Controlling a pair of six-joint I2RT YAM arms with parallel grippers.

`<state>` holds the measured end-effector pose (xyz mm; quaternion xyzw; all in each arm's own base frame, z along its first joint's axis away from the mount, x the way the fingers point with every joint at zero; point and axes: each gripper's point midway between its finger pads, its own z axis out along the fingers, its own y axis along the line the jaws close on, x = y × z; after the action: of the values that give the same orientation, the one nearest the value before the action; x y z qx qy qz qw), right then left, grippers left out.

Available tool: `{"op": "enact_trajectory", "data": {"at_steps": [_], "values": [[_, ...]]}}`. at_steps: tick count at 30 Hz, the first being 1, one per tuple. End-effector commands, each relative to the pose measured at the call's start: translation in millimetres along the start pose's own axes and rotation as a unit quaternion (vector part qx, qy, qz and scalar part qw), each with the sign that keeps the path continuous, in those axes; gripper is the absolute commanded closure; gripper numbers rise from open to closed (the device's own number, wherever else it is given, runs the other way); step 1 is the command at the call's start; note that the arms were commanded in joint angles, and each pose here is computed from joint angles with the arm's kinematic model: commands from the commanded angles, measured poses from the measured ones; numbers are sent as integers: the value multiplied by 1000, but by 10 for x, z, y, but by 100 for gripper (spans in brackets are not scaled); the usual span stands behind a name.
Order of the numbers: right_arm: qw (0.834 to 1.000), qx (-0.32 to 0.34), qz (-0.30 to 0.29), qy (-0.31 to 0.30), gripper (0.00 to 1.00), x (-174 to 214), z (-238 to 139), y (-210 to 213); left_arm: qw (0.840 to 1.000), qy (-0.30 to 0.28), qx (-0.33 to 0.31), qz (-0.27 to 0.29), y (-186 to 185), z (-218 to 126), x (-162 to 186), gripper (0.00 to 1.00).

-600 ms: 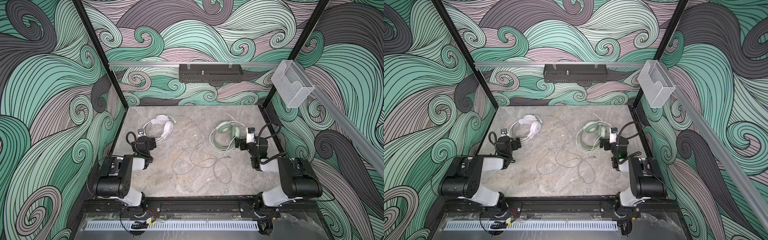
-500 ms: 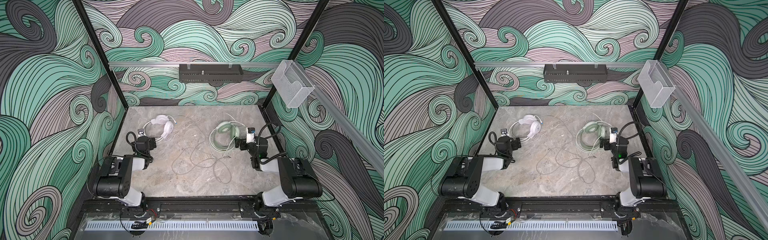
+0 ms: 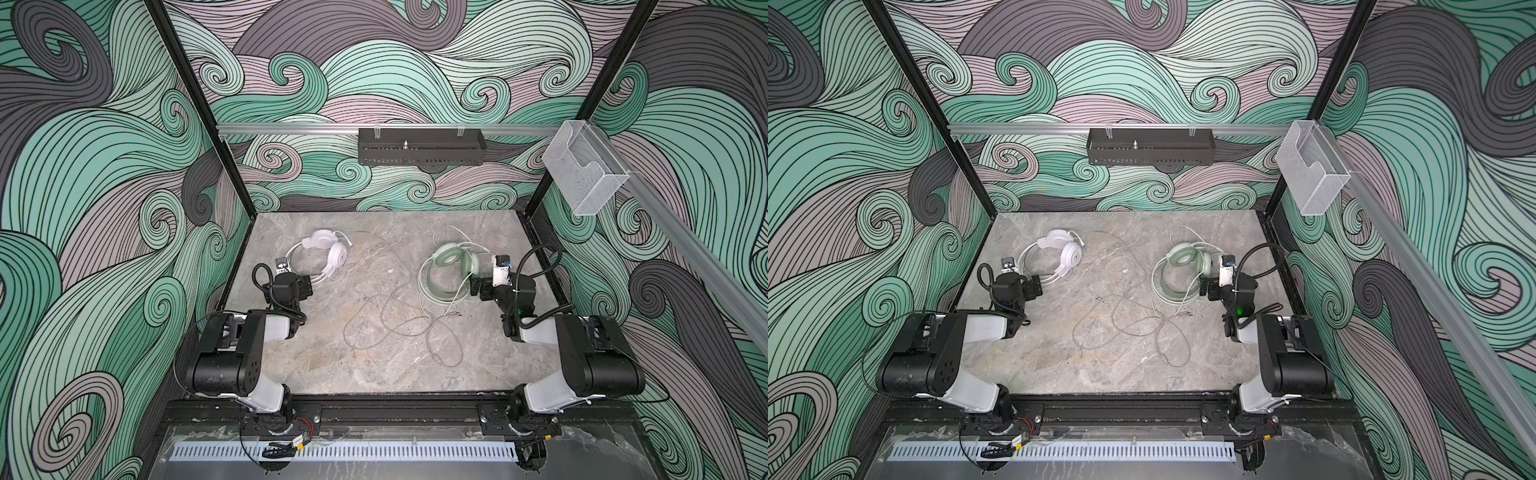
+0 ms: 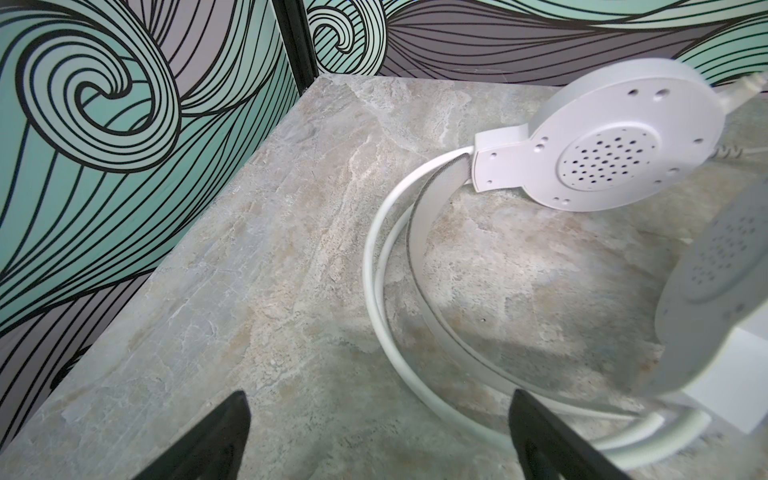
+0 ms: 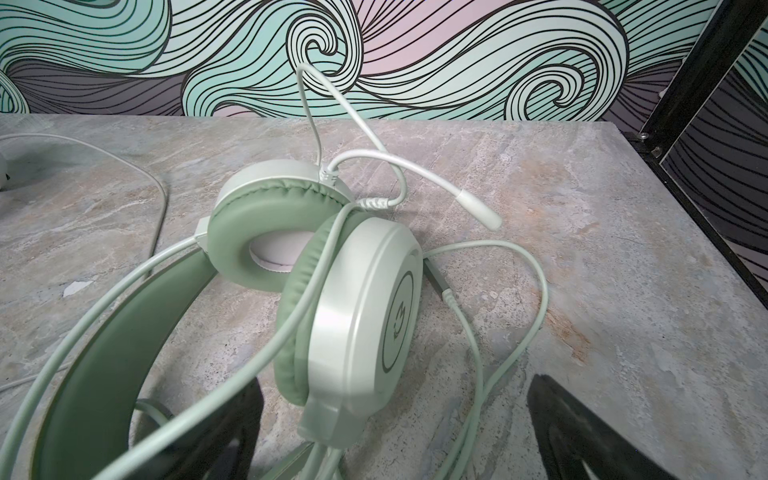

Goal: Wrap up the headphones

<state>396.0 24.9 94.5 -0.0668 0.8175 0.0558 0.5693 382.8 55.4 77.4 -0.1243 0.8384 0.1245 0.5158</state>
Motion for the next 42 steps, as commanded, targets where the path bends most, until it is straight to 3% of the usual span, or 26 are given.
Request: {"op": "enact_trajectory", "data": {"at_steps": [1,42], "values": [[1000,-3,-4,-2,1,18,-5,11,1000,-16,-2,-11,19,19,-131,2],[1000,2,-1,0,1,18,2,-7,1000,-15,-1,-11,15,18,-128,1]]}}
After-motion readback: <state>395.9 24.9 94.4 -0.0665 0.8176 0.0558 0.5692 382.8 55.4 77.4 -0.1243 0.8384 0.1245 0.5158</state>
